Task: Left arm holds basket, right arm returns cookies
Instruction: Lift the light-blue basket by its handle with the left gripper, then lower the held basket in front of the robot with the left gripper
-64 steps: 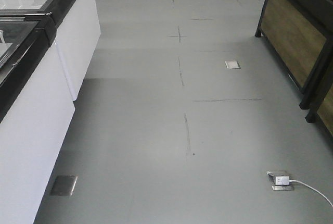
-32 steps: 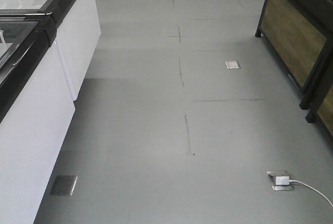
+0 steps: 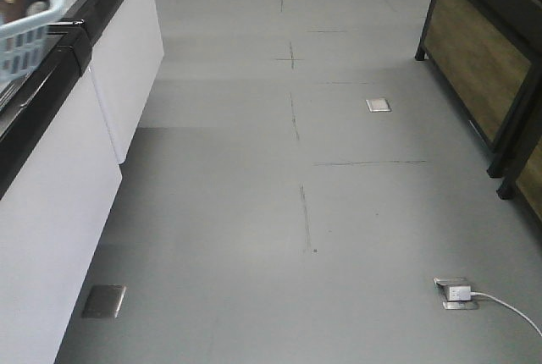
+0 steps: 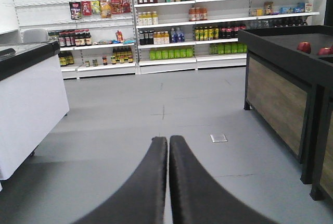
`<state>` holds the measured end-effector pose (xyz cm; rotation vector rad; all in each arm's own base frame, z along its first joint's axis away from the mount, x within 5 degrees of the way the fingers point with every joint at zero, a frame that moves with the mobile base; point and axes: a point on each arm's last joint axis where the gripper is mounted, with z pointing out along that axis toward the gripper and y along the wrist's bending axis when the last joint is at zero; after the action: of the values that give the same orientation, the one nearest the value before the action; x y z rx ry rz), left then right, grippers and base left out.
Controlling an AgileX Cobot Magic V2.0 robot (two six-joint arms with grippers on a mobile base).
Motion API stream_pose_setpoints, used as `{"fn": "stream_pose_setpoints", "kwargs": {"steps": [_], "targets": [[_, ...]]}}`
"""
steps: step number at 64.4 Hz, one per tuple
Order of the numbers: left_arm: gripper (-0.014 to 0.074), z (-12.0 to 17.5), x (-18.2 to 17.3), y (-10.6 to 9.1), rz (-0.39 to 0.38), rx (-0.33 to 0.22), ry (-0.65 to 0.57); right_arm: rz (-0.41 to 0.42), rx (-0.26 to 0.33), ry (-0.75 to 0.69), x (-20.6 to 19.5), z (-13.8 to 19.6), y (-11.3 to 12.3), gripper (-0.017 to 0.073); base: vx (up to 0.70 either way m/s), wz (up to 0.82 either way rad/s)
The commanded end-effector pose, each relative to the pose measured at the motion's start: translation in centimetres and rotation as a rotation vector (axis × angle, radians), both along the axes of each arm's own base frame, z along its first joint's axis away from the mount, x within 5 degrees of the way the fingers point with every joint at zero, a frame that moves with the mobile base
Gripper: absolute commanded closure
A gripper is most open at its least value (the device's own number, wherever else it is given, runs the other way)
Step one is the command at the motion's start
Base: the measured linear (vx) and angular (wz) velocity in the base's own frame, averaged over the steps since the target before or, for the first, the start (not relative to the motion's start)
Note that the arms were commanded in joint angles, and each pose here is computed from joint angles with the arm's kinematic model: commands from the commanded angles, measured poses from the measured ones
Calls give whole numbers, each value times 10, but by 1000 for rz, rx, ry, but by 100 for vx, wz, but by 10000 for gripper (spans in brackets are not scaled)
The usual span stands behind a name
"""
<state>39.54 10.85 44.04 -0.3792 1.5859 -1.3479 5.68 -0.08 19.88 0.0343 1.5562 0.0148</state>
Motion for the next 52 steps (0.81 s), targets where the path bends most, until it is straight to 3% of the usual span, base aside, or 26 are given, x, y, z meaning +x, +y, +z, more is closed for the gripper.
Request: {"fn": "stream_pose_setpoints", "kwargs": {"steps": [1, 10, 22, 36, 44, 48, 52], "targets": [[601, 34, -7, -52, -131, -37, -118, -3, -3, -88, -1, 8, 0, 568, 0, 0], [601, 20, 6, -112, -281, 1, -86, -3, -3, -88, -1, 8, 0, 568, 0, 0], [601, -1, 4, -201, -494, 151, -45, -3, -3, -88, -1, 8, 0, 568, 0, 0], [601, -33, -24, -300, -732, 148, 45, -3, -3, -88, -1, 8, 0, 568, 0, 0], [601, -70, -45, -334, -858, 193, 94, -3, -3, -88, -1, 8, 0, 568, 0, 0], [601, -90, -54, -339, -920, 202, 133, -3, -3, -88, -1, 8, 0, 568, 0, 0], [601, -108, -60, -337, -933, 189, 179, -3, -3, -88, -1, 8, 0, 568, 0, 0]]}}
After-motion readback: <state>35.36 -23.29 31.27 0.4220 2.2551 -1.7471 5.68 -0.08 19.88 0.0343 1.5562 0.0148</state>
